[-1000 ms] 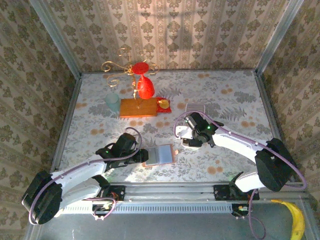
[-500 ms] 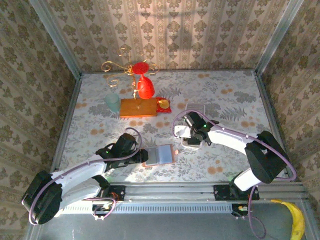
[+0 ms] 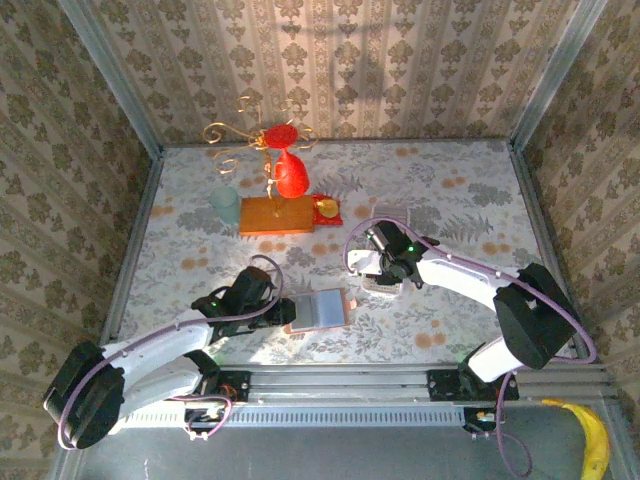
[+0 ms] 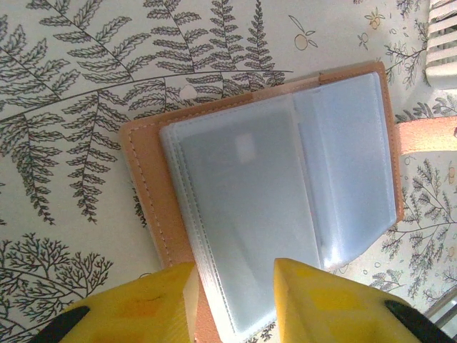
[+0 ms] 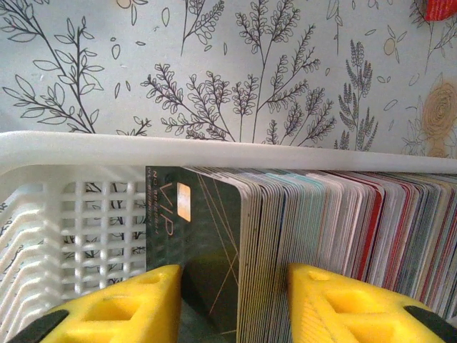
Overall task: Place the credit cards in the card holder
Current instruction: Pick up the credit card from the storage box.
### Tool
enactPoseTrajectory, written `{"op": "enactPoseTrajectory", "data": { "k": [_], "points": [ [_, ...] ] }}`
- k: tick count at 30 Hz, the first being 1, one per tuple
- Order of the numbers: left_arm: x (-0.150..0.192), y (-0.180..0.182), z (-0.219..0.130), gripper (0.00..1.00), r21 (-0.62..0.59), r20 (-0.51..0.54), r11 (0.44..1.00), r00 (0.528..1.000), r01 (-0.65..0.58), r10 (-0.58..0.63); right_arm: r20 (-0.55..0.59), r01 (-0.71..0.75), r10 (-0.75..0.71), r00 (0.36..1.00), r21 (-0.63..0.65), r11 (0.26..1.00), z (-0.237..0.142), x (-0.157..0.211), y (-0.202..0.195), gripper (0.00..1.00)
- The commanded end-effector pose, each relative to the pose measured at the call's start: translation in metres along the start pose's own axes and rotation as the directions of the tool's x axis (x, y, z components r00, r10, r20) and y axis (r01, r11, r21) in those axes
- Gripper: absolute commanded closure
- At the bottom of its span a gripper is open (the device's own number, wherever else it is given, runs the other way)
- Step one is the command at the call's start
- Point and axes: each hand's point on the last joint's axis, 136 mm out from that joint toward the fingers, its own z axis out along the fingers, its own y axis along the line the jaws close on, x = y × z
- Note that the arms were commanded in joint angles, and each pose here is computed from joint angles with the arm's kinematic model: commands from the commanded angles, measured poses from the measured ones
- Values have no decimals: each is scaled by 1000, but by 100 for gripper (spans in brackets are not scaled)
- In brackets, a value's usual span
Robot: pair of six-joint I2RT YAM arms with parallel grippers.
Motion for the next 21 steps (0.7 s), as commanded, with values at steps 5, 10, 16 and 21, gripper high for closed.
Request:
{"op": "enactPoseTrajectory", "data": {
  "k": [5, 10, 16, 21],
  "points": [
    [3, -1, 2, 68, 10, -14, 1000, 1000, 12, -12, 18, -8, 9, 1000, -31, 999, -11, 0, 7, 65],
    [4, -1, 2, 68, 9, -18, 1000, 1000, 12, -12, 19, -12, 13, 1000, -18, 1000, -15, 2, 5, 69],
    [6, 0, 4, 70, 7, -26, 1000, 1000, 15, -15, 16, -13, 13, 1000, -14, 1000, -16, 3, 5, 78],
    [6, -1, 5, 71, 9, -27, 1000, 1000, 14, -14, 14, -18, 18, 1000, -11, 1000, -16, 3, 4, 78]
  ]
}}
